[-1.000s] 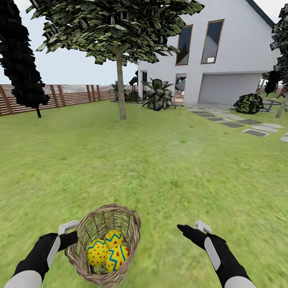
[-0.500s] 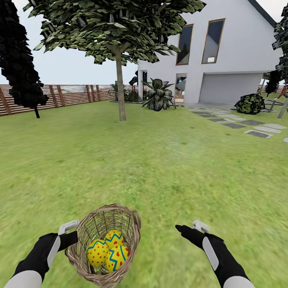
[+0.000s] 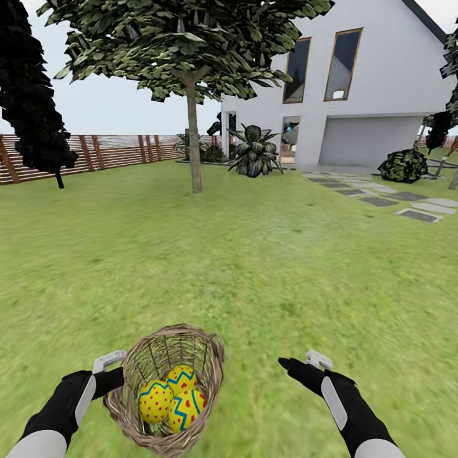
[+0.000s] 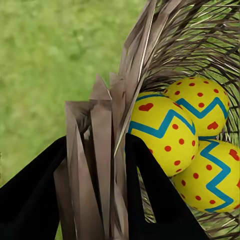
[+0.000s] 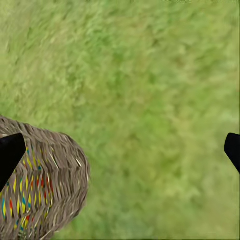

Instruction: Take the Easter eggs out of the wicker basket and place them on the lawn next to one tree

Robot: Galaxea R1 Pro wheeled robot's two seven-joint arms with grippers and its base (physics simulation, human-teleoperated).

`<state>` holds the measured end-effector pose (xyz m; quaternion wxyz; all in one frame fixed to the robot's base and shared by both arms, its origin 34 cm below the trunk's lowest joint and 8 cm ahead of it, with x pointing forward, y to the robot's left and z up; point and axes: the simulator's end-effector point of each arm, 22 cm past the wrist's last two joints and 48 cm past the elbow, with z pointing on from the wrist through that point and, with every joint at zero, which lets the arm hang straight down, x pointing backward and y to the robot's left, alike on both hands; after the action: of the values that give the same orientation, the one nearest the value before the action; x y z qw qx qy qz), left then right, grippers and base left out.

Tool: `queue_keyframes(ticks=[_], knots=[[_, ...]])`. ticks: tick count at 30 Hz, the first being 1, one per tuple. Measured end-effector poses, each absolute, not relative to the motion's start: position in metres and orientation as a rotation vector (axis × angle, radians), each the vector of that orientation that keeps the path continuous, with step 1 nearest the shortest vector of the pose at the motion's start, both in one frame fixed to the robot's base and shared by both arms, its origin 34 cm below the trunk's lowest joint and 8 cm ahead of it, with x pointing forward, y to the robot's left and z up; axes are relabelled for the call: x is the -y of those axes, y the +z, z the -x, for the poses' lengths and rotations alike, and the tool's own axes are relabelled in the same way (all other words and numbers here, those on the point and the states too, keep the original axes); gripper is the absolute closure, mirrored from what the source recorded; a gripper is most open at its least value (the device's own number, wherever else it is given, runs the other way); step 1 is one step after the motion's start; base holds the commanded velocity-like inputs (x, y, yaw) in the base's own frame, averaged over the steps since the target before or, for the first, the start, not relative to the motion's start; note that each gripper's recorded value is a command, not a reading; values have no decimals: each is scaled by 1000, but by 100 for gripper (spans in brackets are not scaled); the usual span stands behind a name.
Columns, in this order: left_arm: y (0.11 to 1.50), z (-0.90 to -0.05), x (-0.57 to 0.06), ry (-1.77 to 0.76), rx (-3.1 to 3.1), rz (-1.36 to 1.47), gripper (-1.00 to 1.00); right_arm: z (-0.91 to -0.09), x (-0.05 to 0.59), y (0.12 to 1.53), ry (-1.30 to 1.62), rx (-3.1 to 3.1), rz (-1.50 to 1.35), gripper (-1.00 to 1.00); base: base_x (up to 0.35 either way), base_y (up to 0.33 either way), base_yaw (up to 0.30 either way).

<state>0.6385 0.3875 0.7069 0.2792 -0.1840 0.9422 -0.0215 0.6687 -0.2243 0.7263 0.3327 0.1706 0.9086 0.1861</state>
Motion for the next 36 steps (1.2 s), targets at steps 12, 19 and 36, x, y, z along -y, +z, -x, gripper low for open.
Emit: queue_keyframes(ticks=[12, 19, 36], knots=[[708, -639, -388, -56, -2526, 491, 100, -669, 224, 728, 488, -2371, -446, -100, 314, 16, 264], [708, -639, -388, -54, -2527, 489, 100, -669, 224, 727, 487, -2371, -446, -100, 333, 0, 18], [708, -639, -387, -56, -2526, 491, 100, -669, 224, 728, 487, -2370, -446, -100, 333, 0, 0]])
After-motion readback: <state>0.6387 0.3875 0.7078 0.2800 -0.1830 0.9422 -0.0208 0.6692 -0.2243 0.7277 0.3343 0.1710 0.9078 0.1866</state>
